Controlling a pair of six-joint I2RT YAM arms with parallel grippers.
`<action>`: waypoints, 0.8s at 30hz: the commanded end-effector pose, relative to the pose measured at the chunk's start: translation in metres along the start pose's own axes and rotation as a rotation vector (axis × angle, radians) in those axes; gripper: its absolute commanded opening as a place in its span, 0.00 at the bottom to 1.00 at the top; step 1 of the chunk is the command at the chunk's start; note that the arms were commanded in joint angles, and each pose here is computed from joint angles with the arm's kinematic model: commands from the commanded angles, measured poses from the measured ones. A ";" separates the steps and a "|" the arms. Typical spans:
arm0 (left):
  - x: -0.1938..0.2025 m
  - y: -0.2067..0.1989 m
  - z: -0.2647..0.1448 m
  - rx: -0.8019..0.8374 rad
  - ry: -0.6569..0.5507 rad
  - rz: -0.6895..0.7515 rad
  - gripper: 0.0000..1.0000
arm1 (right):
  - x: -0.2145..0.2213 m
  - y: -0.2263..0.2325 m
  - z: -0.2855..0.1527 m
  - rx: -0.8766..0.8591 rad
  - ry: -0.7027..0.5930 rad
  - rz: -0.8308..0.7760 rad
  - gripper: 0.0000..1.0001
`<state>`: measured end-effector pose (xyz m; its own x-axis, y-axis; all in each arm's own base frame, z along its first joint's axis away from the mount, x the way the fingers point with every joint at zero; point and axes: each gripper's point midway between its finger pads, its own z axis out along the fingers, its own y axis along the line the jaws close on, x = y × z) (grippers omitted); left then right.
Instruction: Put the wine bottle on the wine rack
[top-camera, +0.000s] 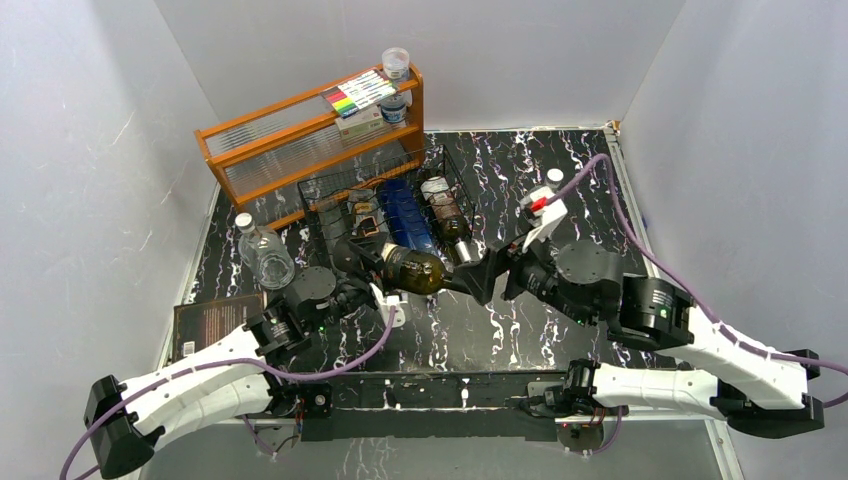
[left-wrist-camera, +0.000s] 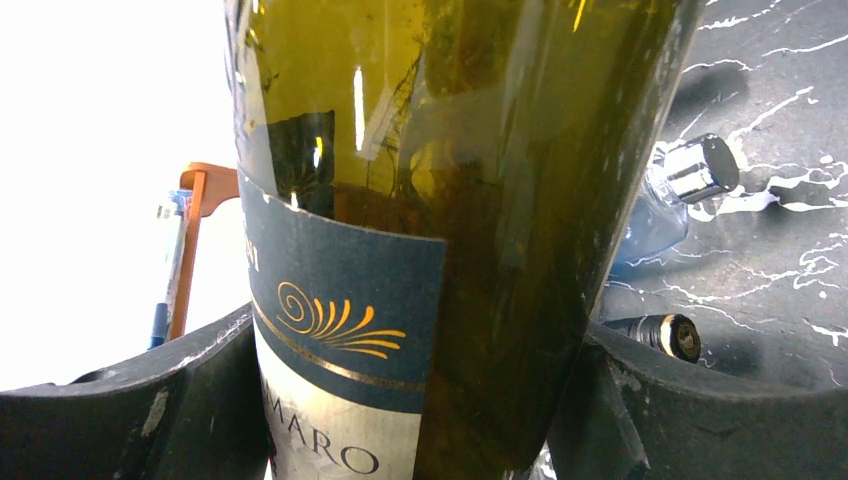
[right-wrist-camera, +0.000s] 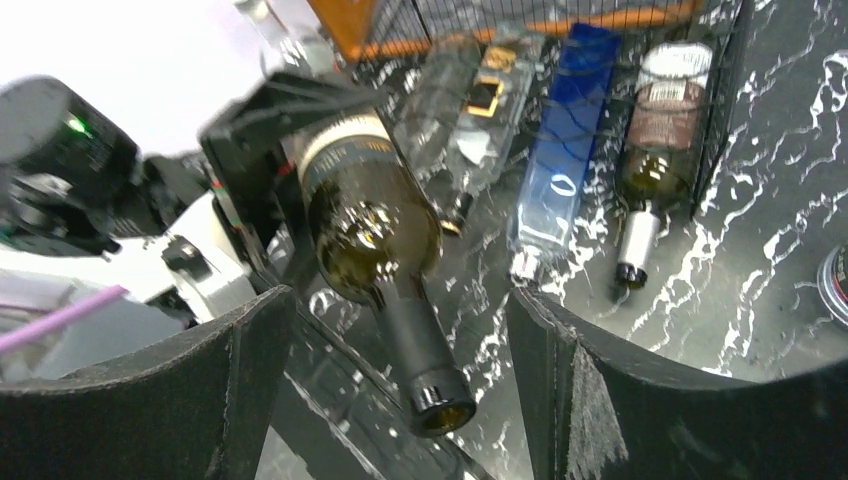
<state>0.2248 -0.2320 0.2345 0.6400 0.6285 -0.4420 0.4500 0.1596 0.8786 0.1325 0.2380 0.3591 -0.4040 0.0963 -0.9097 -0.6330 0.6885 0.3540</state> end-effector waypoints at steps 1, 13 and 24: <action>-0.020 0.034 -0.008 -0.163 -0.106 0.007 0.00 | 0.024 0.000 0.000 -0.002 0.129 -0.062 0.87; -0.019 0.021 -0.015 -0.180 -0.141 0.150 0.00 | 0.098 0.018 0.005 -0.054 0.580 -0.175 0.86; -0.022 0.015 -0.018 -0.167 -0.168 0.166 0.00 | 0.133 0.009 0.042 -0.096 0.750 -0.200 0.69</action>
<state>0.2119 -0.2253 0.2046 0.7336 0.6020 -0.3153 0.3486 0.0649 0.9350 0.0920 0.2759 0.2275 -0.5936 -0.5493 -0.5881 -0.7604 0.6222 0.1864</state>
